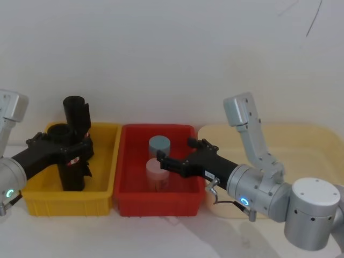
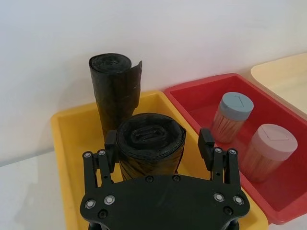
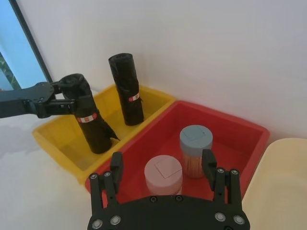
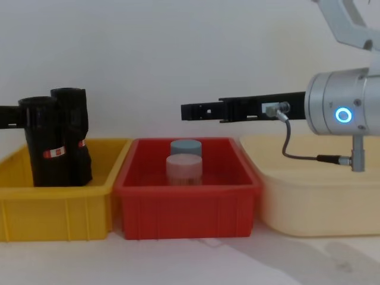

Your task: Pick up the garbage bag with the one hand and transfer it to the other hand.

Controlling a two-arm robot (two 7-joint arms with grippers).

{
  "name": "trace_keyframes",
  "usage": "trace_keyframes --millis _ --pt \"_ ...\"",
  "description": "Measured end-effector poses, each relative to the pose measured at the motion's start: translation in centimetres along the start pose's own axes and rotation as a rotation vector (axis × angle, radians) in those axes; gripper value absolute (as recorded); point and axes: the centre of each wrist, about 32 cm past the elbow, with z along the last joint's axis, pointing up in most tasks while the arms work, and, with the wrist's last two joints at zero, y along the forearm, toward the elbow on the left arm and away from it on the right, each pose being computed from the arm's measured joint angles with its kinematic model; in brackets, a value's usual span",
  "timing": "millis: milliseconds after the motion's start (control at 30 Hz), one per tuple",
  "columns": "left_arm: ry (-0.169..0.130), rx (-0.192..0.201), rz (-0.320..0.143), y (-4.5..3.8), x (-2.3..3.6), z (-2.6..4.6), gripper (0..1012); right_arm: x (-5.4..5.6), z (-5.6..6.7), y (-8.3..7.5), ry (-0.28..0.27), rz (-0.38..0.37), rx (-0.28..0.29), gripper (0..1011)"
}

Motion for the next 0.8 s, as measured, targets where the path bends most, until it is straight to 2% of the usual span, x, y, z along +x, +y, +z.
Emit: trace_keyframes --millis 267,800 --pt "0.001 0.008 -0.005 -0.36 0.08 -0.09 1002 0.2 -0.3 0.7 -0.019 0.029 -0.020 1004" --pt "0.000 0.014 -0.009 -0.61 0.14 -0.14 1002 0.8 -1.1 3.7 -0.073 0.063 -0.084 1004"
